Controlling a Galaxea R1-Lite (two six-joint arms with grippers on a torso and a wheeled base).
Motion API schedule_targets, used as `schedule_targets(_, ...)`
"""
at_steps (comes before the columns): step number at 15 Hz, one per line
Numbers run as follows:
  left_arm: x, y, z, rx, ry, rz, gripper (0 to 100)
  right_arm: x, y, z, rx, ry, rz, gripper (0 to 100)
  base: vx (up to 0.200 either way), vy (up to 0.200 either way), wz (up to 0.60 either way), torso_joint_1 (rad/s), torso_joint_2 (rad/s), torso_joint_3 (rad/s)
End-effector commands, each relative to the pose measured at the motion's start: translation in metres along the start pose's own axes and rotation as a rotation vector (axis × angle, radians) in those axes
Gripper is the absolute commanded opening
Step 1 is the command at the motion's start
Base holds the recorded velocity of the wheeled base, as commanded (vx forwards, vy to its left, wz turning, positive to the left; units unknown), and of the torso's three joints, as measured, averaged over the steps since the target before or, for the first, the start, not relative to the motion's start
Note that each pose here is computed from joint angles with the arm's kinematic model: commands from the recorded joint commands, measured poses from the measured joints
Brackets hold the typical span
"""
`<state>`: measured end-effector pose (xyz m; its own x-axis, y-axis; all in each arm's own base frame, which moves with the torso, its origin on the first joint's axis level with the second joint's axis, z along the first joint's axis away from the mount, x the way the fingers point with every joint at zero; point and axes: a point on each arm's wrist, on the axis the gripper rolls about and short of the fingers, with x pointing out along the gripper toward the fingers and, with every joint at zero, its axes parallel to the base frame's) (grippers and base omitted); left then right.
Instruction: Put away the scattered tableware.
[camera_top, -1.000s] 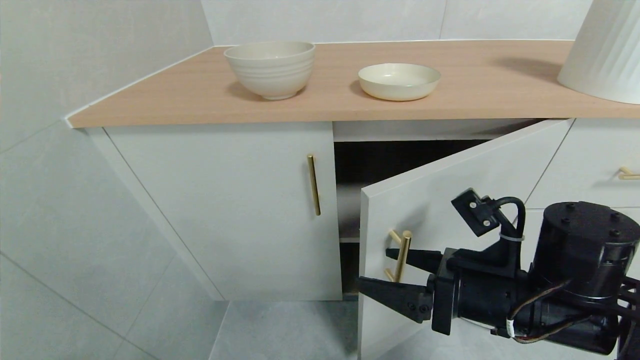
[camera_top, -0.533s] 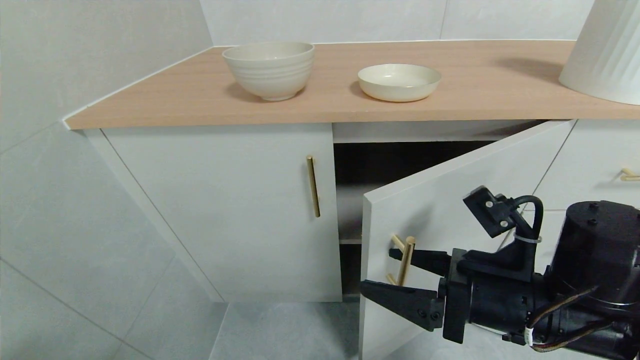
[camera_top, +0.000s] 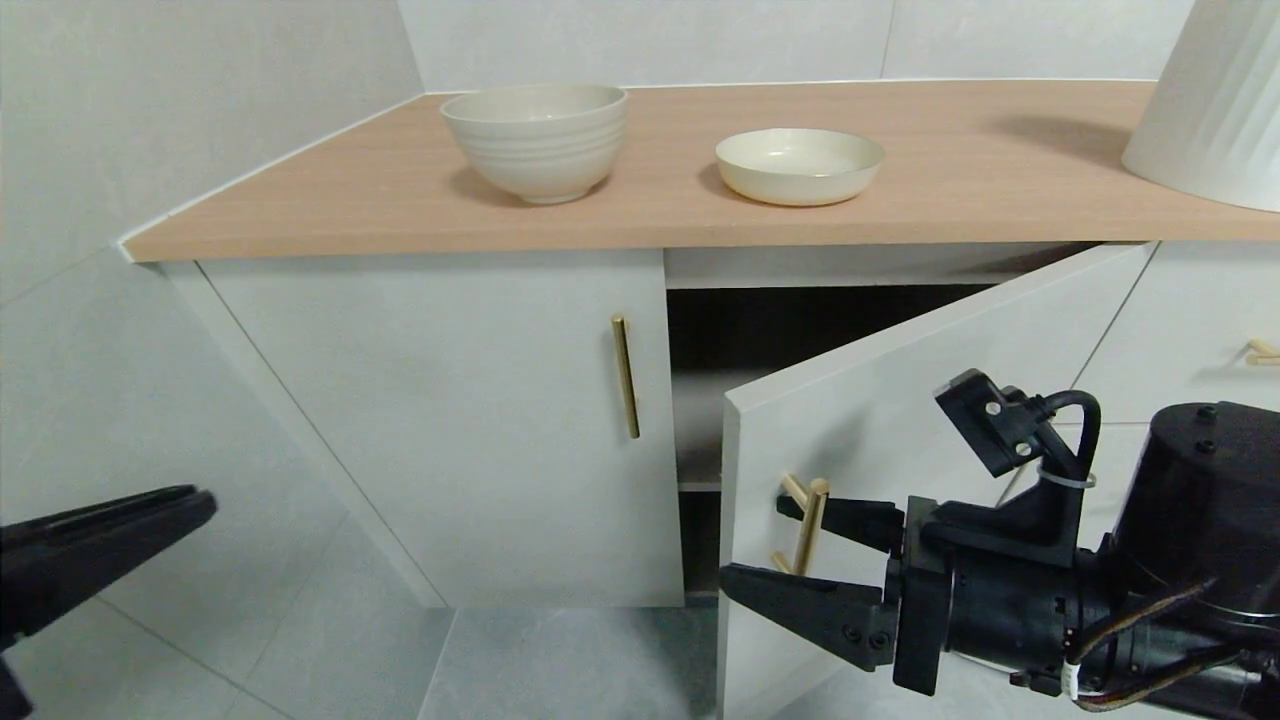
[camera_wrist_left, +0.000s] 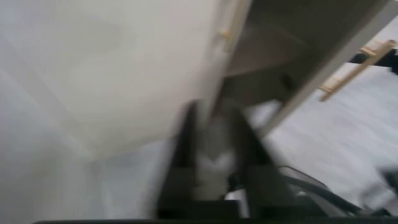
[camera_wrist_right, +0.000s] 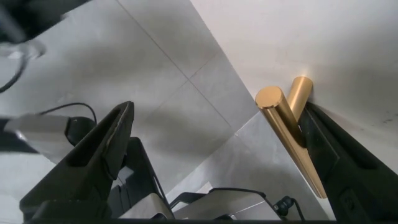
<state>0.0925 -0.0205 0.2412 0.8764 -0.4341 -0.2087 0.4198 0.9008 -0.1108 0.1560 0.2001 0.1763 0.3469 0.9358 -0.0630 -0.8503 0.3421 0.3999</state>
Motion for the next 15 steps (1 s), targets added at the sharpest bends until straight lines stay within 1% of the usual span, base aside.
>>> schedule_targets(1,0.074,0.001,-0.004,-0.047,0.16,-0.13,0,0.009,0.017,-0.014,0.004,0.061,0.067,100,0.0,0.0,0.0,0.0,0.0,0.0)
schedule_targets(3,0.099,-0.009,-0.006,-0.09,0.159,-0.201,0,0.009,0.017,-0.014,0.004,0.059,0.068,100,0.0,0.0,0.0,0.0,0.0,0.0)
schedule_targets(4,0.107,-0.015,-0.006,-0.104,0.159,-0.235,0,0.009,0.017,-0.014,0.005,0.059,0.068,100,0.0,0.0,0.0,0.0,0.0,0.0)
schedule_targets(5,0.122,-0.025,-0.009,-0.115,0.162,-0.285,0,0.009,0.016,-0.014,0.006,0.062,0.067,100,0.0,0.0,0.0,0.0,0.0,0.0)
schedule_targets(6,0.136,-0.032,-0.014,-0.122,0.17,-0.318,0,0.009,0.015,-0.016,0.008,0.069,0.064,100,0.0,0.0,0.0,0.0,0.0,0.0)
schedule_targets(7,0.145,-0.036,-0.016,-0.124,0.167,-0.331,0,0.009,0.015,-0.017,0.01,0.073,0.062,100,0.0,0.0,0.0,0.0,0.0,0.0)
schedule_targets(8,0.165,-0.043,-0.022,-0.138,0.141,-0.351,0,0.009,0.014,-0.019,0.012,0.08,0.059,100,0.0,0.0,0.0,0.0,0.0,0.0)
schedule_targets(9,0.177,-0.048,-0.027,-0.142,0.125,-0.352,0,0.009,0.014,-0.019,0.012,0.08,0.059,100,0.0,0.0,0.0,0.0,0.0,0.0)
schedule_targets(10,0.183,-0.049,-0.029,-0.139,0.12,-0.351,0,0.009,0.014,-0.019,0.012,0.079,0.058,100,0.0,0.0,0.0,0.0,0.0,0.0)
schedule_targets(11,0.194,-0.059,-0.037,-0.125,0.099,-0.361,0,0.008,0.015,-0.018,0.009,0.075,0.06,100,0.0,0.0,0.0,0.0,0.0,0.0)
schedule_targets(12,0.197,-0.063,-0.037,-0.122,0.083,-0.367,0,0.008,0.015,-0.018,0.009,0.074,0.058,100,0.0,0.0,0.0,0.0,0.0,0.0)
schedule_targets(13,0.212,-0.073,-0.041,-0.113,0.079,-0.394,0,0.008,0.014,-0.019,0.01,0.077,0.057,100,0.0,0.0,0.0,0.0,0.0,0.0)
schedule_targets(14,0.219,-0.082,-0.044,-0.107,0.063,-0.411,0,0.008,0.014,-0.019,0.01,0.077,0.057,100,0.0,0.0,0.0,0.0,0.0,0.0)
schedule_targets(15,0.223,-0.086,-0.047,-0.103,0.035,-0.41,0,0.008,0.014,-0.019,0.01,0.077,0.057,100,0.0,0.0,0.0,0.0,0.0,0.0)
